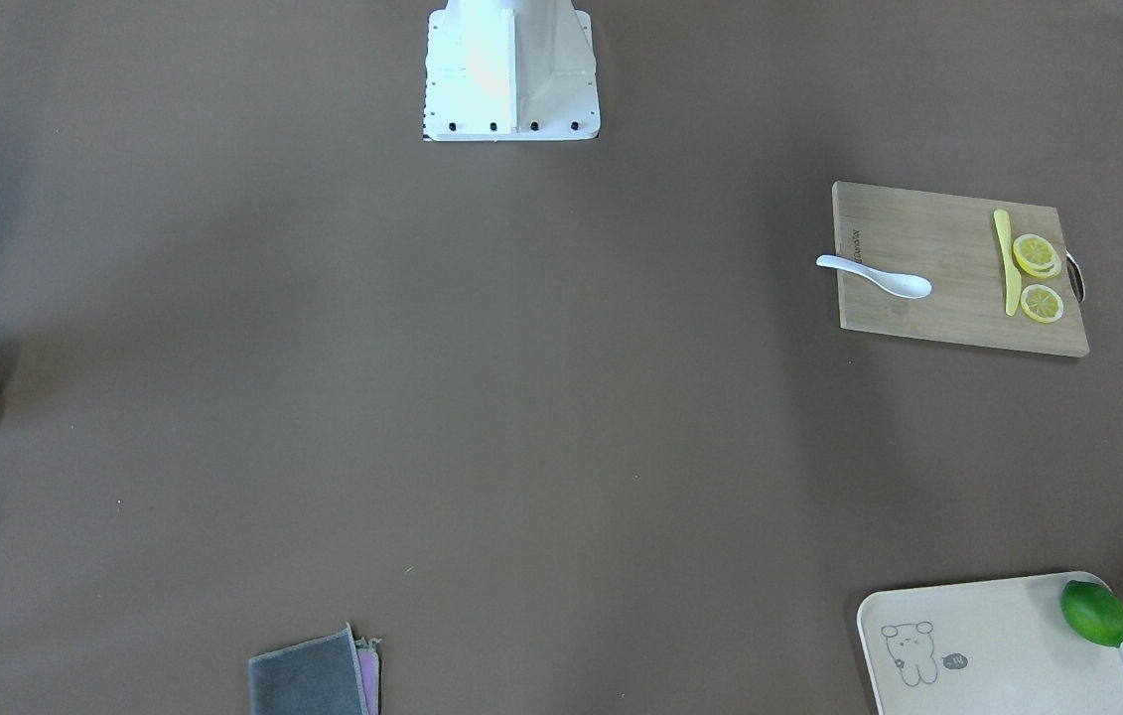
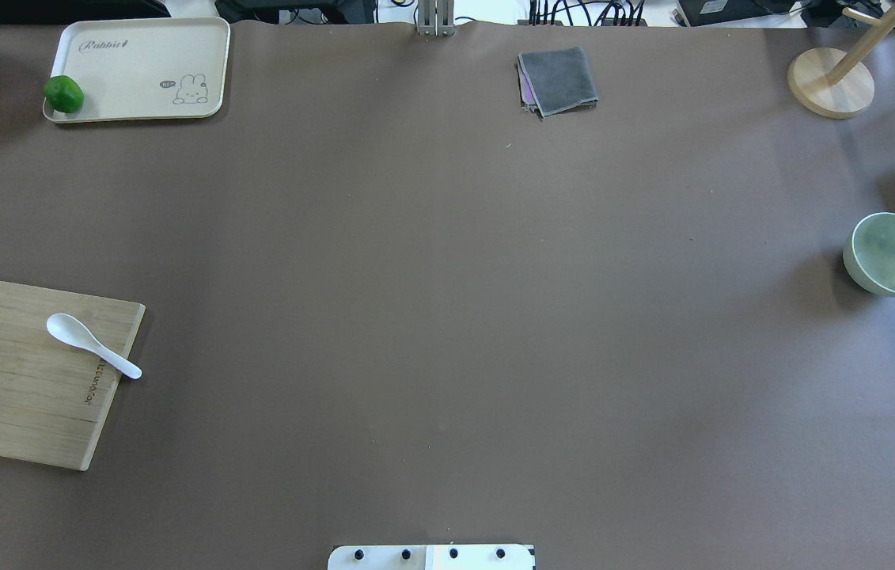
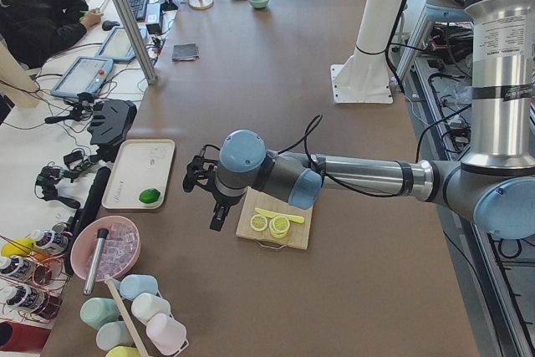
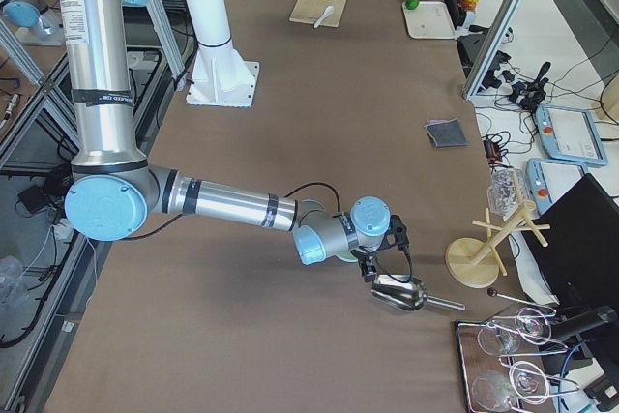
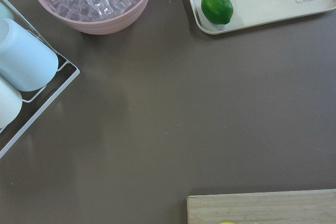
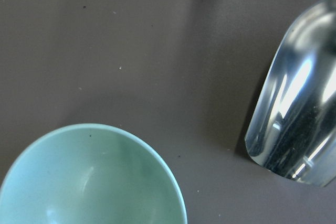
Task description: Place spoon in bowl
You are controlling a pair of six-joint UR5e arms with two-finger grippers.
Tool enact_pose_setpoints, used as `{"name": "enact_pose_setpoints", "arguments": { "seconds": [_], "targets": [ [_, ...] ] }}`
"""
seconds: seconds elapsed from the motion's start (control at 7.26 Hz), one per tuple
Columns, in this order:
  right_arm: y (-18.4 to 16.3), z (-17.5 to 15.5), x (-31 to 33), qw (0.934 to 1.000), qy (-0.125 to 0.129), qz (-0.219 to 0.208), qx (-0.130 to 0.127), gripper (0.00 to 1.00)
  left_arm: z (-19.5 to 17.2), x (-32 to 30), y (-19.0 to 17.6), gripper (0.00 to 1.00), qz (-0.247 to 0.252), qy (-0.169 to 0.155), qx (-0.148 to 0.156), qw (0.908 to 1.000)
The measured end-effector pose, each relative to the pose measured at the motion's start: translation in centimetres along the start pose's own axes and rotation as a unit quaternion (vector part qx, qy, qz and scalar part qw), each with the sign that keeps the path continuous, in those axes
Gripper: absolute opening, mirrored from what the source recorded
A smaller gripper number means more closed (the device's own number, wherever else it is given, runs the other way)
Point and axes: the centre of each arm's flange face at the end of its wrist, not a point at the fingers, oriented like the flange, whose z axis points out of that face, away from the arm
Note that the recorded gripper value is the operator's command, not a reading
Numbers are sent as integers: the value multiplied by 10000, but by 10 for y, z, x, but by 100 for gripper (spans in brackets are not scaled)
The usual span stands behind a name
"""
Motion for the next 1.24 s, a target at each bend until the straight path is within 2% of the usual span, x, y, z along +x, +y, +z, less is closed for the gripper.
{"name": "enact_pose_setpoints", "arguments": {
  "seconds": [0.14,0.28,0.41,0.96,1.1,1.24],
  "targets": [
    [3,10,0,10000,-2,11,-96,91,0,0,0,98,2,2,6,10000],
    [6,18,-1,9998,-4,16,-185,35,0,1,0,98,-1,5,8,10000],
    [8,25,-1,9997,-7,18,-248,0,-1,1,-1,98,-4,7,8,10000],
    [7,29,-4,9996,56,-8,-279,0,-4,5,-7,97,-119,13,50,9999],
    [3,26,-9,9997,13,18,-239,0,-4,6,-7,97,-173,15,60,9998],
    [-5,17,-20,9996,-167,153,-168,0,-4,6,-7,97,-195,15,65,9998]
  ]
}}
